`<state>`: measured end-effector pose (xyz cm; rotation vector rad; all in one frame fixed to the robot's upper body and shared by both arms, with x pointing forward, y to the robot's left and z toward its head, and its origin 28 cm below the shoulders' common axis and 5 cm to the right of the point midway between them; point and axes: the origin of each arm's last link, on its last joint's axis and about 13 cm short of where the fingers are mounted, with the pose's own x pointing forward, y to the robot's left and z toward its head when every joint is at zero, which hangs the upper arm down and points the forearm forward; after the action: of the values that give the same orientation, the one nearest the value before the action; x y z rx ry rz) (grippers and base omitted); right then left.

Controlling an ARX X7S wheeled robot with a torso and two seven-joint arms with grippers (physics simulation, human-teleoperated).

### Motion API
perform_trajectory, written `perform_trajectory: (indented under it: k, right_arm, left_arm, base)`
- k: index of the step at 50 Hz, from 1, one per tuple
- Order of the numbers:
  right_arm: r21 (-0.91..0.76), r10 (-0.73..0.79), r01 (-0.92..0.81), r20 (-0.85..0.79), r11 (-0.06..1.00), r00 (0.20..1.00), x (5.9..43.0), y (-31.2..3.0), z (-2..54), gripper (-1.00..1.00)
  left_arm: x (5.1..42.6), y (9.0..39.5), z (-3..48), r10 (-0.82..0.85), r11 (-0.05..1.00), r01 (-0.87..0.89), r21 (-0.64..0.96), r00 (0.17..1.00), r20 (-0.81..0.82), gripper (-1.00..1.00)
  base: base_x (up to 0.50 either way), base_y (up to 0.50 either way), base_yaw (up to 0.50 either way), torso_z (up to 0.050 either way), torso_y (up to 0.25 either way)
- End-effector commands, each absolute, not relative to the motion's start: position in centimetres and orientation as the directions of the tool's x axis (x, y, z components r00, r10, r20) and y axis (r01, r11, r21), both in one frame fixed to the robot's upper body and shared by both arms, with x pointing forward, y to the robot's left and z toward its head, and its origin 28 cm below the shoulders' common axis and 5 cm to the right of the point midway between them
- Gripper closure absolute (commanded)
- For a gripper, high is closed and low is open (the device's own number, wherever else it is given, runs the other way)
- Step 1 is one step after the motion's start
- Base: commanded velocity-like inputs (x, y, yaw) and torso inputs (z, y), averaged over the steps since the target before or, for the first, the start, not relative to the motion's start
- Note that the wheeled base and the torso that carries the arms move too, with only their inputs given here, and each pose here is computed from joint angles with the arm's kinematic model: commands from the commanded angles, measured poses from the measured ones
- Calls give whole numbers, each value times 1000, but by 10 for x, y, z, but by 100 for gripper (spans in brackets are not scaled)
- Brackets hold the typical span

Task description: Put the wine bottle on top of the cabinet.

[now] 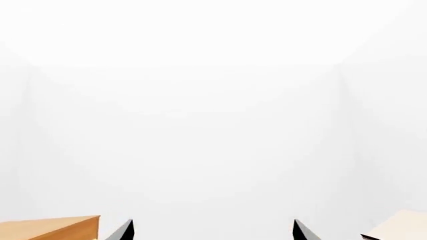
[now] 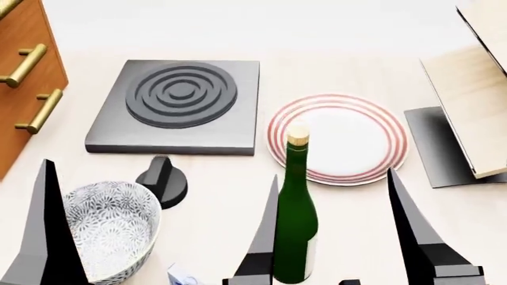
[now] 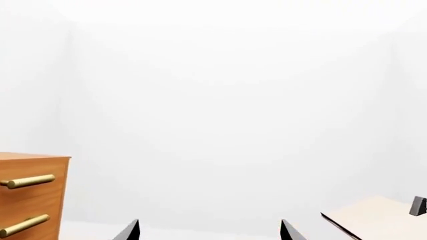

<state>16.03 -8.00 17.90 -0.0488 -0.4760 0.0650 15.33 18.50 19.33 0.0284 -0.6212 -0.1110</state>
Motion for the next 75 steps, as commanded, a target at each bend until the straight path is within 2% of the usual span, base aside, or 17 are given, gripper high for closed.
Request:
perform_trajectory:
  k: [1,14,35,63,66,75]
  right_arm:
    - [-59,76,-55,455,997,887,161,-80,179,-100]
    - [-66,79,-55,454,996,887,161,-80,179,-100]
    - [-71,81,-55,452,996,888,161,-80,177,-100]
    - [-92,97,-62,452,994,887,160,-79,179,-100]
    - [-33,78,-70,458,997,885,160,-80,180,-100]
    - [-82,85,-53,456,995,886,161,-80,178,-100]
  left_arm:
    - [152,185,194,-111,994,93,62,811,574,-100]
    - [152,184,194,-115,993,102,56,814,570,-100]
    - [152,184,194,-114,993,100,56,815,568,-100]
    - [152,184,194,-114,993,100,56,814,569,-100]
    - [152,184,194,-114,993,100,56,814,569,-100]
    - [152,184,194,-114,993,100,56,815,568,-100]
  base:
    - [500,0,0,0,0]
    - [500,0,0,0,0]
    - [0,7,0,0,1]
    - [47,491,0,0,0]
    - [51,479,0,0,0]
    - [0,0,0,0,0]
